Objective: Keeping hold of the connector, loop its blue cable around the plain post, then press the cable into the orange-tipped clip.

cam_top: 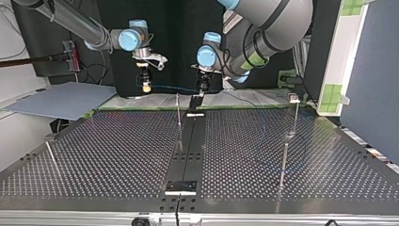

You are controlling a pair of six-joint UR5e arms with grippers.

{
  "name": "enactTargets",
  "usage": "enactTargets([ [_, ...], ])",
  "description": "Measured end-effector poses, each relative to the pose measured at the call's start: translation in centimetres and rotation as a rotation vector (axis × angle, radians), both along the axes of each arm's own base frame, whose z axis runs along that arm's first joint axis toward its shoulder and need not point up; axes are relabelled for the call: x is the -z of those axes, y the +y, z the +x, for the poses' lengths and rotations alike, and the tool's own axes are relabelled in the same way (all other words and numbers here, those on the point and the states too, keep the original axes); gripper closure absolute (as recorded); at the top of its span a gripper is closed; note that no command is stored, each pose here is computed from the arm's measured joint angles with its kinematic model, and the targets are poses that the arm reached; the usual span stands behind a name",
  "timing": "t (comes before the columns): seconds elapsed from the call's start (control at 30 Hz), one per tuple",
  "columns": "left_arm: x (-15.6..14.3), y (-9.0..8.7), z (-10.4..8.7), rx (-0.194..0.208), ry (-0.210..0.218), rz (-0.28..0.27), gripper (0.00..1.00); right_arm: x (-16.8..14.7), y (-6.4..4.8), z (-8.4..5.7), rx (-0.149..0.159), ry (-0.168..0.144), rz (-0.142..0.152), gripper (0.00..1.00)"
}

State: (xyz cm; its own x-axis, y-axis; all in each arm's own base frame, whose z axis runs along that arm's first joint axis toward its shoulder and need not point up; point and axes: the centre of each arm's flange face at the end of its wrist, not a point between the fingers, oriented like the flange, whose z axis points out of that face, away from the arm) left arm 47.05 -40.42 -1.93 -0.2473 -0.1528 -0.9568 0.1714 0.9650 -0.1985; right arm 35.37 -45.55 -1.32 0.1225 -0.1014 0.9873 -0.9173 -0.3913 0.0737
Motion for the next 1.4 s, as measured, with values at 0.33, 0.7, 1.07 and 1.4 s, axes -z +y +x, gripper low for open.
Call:
enactTargets([
  [0.33,3.3,-0.5,0.5,-0.016,-0.01,0.058,1.0,-0.6,-2.0,-0.6,0.003,-0.007,-0.022,1.0],
  [0.7,3.0,-1.4,2.2,-0.031,-0.035,0.039,1.0,0.8,-3.4,-1.7,0.019,0.007,-0.016,1.0],
  [1.07,2.7,-1.4,2.6,-0.055,-0.054,0.088,1.0,2.5,-4.9,-1.9,0.027,0.023,-0.001,1.0],
  [1.4,2.5,-1.9,2.3,-0.052,-0.082,0.167,1.0,1.9,-6.4,-2.0,0.022,0.004,-0.013,1.0],
])
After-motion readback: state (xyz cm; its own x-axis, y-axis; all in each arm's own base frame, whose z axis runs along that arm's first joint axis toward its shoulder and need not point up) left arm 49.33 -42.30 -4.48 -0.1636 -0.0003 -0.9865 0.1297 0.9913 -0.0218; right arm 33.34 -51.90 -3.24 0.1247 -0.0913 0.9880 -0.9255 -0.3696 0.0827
